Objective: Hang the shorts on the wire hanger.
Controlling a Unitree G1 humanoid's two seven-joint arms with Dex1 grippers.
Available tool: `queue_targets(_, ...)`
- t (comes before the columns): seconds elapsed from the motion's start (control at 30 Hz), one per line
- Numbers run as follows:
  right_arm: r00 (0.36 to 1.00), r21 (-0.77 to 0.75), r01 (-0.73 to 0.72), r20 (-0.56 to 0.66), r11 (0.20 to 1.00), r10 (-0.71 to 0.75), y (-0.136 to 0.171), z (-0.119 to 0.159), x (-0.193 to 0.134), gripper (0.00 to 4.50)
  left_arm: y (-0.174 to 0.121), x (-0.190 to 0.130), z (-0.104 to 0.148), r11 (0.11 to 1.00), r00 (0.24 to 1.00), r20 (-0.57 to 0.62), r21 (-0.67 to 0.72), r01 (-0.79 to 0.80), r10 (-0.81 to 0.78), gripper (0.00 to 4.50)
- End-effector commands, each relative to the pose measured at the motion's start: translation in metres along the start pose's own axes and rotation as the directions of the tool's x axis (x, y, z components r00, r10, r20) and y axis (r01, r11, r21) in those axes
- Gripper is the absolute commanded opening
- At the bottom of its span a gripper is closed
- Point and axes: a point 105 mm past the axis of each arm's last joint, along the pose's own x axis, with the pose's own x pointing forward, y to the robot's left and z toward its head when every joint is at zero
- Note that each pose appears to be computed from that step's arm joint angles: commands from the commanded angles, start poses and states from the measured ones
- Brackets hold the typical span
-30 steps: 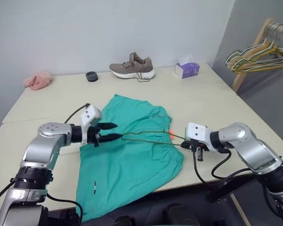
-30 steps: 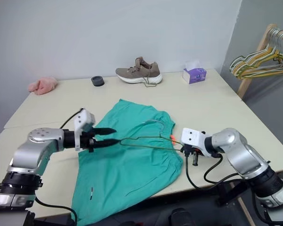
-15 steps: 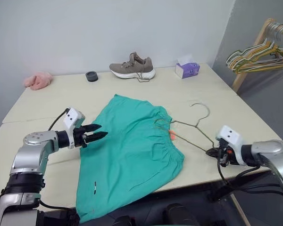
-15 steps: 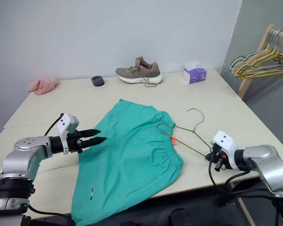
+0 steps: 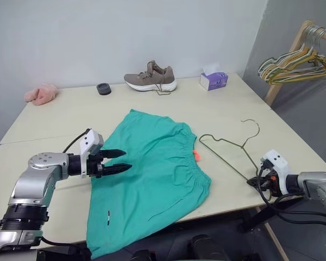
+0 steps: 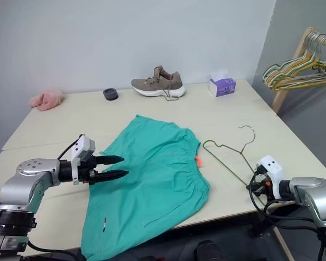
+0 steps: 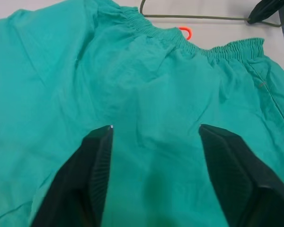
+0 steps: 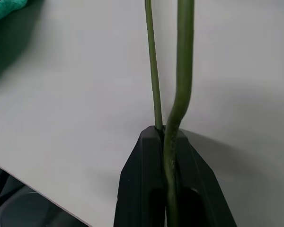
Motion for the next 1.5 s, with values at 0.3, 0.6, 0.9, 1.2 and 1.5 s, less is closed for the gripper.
queue_targets(0.3,0.990,-0.133,-0.123,0.049,0.983,0.130,0.032,0.032,-0.004,0.00,0.027,-0.017,0.007,0.987,0.990,0.004,0.073,-0.143,0.143,4.49)
queue_targets(0.6,0.996,-0.197,-0.089,0.010,0.976,0.093,0.032,0.032,0.012,0.00,0.028,-0.019,-0.001,0.985,0.988,-0.021,0.084,-0.149,0.152,4.49)
queue_targets(0.9,0.995,-0.051,-0.095,0.002,0.994,0.096,0.017,0.034,0.020,0.00,0.026,-0.013,0.001,0.985,0.990,-0.006,0.099,-0.138,0.139,4.49)
queue_targets(1.2,0.971,0.091,-0.230,-0.039,0.969,0.234,0.037,0.044,0.035,0.00,0.026,-0.007,0.011,0.984,0.992,0.015,0.128,-0.125,0.125,4.49)
queue_targets(1.5,0.973,0.308,-0.223,0.006,0.925,0.232,0.049,0.059,0.055,0.00,0.027,-0.007,0.012,0.982,0.991,0.020,0.134,-0.132,0.130,4.49)
